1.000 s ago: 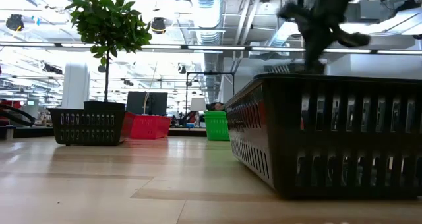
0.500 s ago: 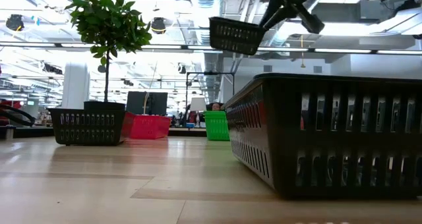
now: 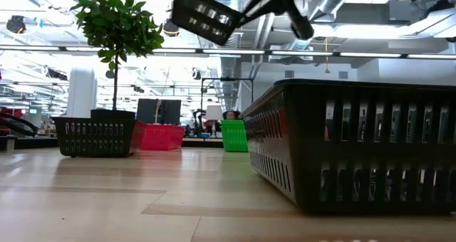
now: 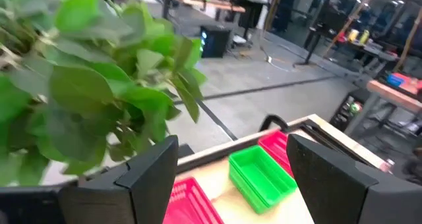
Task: Stack baskets by color
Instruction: Stack the top right black bin on the top left black bin
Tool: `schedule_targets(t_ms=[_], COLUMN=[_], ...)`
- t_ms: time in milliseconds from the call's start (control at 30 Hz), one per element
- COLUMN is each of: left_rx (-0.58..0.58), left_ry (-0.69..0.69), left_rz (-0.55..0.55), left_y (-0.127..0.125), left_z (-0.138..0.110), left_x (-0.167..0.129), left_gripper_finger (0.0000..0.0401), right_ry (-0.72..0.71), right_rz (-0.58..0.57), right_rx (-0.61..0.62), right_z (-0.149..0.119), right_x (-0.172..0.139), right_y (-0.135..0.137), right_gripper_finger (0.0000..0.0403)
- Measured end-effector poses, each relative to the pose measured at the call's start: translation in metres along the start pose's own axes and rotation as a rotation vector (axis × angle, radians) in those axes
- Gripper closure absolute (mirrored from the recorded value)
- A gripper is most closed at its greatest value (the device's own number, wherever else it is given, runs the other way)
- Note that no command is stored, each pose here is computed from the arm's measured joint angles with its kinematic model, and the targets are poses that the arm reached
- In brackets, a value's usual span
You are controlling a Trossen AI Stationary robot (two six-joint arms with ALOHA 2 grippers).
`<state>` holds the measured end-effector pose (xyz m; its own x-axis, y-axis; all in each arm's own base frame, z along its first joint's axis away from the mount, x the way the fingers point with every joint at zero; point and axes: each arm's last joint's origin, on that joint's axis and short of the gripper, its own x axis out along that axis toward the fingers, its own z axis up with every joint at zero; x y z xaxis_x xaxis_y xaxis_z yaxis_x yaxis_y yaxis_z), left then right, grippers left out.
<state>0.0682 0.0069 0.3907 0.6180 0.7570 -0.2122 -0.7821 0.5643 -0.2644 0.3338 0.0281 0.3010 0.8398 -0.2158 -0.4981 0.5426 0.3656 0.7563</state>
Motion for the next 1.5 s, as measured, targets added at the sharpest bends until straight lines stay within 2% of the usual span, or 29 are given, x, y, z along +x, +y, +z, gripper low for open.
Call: schedule_targets(t_ms=[233,633,800,967,1100,1233,1500], left_rx=[-0.016,-0.039,-0.08,-0.11,-0.109,-0.135,-0.147], left_ry=[0.069,0.104,0.099,0.099,0.099,0.106,0.109], left_rz=[-0.071,-0.1,-0.095,-0.094,-0.091,-0.094,-0.094], left_y=[-0.002,-0.001,0.001,0.002,0.002,0.001,0.001], left_z=[-0.002,-0.003,-0.003,-0.002,-0.003,-0.003,-0.003], left_x=[0.0,-0.001,-0.002,-0.002,-0.002,-0.002,-0.002], left_gripper_finger=[0.0131,0.0131,0.0131,0.0131,0.0131,0.0131,0.0131], right_ry=[0.023,0.06,0.143,0.242,0.287,0.306,0.278], right_rz=[0.017,0.114,0.109,0.133,0.081,0.033,-0.048], right_rx=[-0.075,-0.25,-0.271,-0.26,-0.258,-0.234,-0.235], right_z=[0.003,0.037,0.042,0.026,0.012,0.006,0.015], right_x=[0.022,0.095,0.135,0.172,0.196,0.207,0.204], right_y=[0.02,0.062,0.058,0.051,0.034,0.022,0.016], right_gripper_finger=[0.0398,0.0398,0.0398,0.0397,0.0397,0.0397,0.0397])
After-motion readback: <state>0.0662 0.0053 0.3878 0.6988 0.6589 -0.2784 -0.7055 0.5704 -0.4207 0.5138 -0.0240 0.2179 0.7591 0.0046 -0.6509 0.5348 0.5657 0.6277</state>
